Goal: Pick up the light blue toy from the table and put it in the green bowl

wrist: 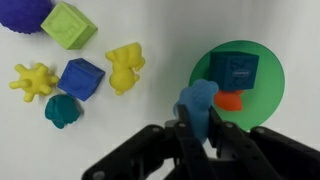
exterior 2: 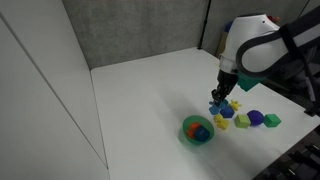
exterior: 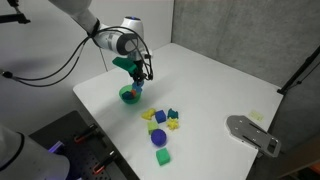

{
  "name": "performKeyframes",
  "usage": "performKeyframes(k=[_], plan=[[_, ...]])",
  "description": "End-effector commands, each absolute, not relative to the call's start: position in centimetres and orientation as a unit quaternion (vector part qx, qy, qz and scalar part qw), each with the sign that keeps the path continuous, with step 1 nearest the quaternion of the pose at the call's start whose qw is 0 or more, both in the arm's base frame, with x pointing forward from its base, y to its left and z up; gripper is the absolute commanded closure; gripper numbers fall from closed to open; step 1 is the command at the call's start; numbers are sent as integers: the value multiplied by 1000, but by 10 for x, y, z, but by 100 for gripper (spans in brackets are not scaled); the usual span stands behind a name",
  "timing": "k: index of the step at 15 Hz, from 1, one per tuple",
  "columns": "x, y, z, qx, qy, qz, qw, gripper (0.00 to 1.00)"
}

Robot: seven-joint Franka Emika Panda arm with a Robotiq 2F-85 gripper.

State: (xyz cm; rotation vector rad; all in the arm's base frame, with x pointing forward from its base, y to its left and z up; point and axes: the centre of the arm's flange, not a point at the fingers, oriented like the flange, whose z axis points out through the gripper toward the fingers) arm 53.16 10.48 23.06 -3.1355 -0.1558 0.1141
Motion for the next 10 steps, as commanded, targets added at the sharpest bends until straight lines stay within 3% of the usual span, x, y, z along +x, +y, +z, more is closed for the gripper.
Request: performKeyframes(k=[1,4,5,10], plan=[[531,105,230,-998,-50,37,0,78],[531,103,228,-998,-48,39,0,78],[532,98,227,-998,-45,39,-10,94],[534,101,209,-995,-77,43,-42,94]])
